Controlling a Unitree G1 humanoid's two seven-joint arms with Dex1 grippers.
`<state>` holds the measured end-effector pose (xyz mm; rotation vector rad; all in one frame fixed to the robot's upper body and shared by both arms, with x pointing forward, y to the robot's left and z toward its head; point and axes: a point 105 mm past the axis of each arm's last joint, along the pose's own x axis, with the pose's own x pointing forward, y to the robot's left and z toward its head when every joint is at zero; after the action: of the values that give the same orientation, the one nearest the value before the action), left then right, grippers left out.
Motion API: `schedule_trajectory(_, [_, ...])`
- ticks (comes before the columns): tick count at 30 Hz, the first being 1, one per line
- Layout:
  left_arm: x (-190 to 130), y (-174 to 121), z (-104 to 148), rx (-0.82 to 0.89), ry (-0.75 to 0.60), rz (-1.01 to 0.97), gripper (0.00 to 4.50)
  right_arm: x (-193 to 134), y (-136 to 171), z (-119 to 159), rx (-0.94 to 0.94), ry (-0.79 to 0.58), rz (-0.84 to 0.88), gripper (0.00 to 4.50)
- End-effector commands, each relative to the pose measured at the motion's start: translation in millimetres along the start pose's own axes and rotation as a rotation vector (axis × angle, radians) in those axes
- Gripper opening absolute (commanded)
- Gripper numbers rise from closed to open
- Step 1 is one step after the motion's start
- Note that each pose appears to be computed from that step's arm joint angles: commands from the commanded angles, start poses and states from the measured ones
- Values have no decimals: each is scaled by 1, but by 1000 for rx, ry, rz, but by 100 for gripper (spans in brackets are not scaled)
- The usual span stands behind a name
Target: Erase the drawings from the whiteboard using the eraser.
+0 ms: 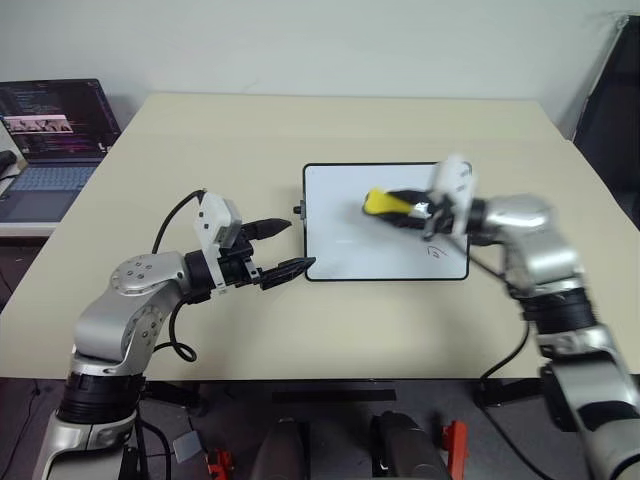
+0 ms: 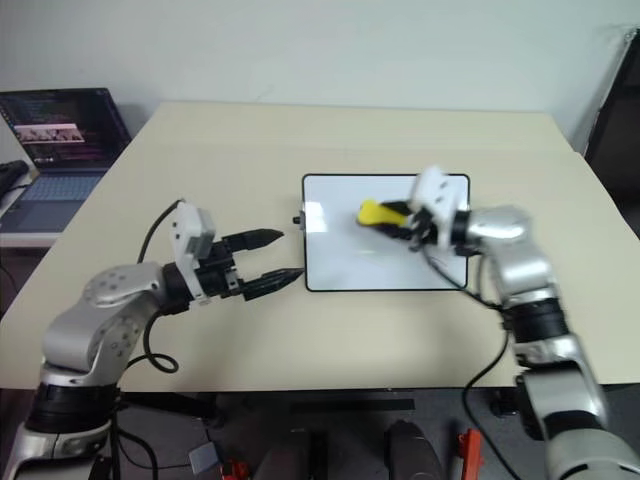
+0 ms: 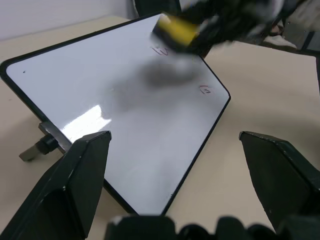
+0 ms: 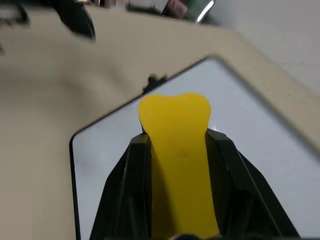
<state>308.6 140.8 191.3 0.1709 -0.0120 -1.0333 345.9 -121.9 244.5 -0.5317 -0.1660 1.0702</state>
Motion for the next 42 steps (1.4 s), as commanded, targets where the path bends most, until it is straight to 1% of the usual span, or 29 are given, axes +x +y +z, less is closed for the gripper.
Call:
schedule_trajectory(1, [0, 1, 15, 60, -30, -19, 450, -47, -13, 5, 5, 77, -95, 112])
schedule_trajectory(5, [0, 6, 15, 67, -16, -24, 450, -96, -26, -20, 13, 255, -202, 112])
schedule_trajectory(8, [1, 7, 12, 73, 6, -39, 450, -114, -27, -27, 26, 301, -230, 112])
schedule_trajectory(11, [3, 5, 14, 76, 2, -49, 450, -122, -27, -32, 17, 344, -238, 112])
schedule_trajectory(16, [7, 2, 16, 82, -1, -65, 450, -122, -27, -28, 12, 341, -233, 112])
schedule_trajectory(28, [14, 3, 18, 88, -3, -83, 450, -130, -22, -38, 22, 394, -222, 112])
schedule_trajectory(42, [19, 8, 21, 101, -24, -69, 450, -124, -22, -33, 17, 359, -222, 112])
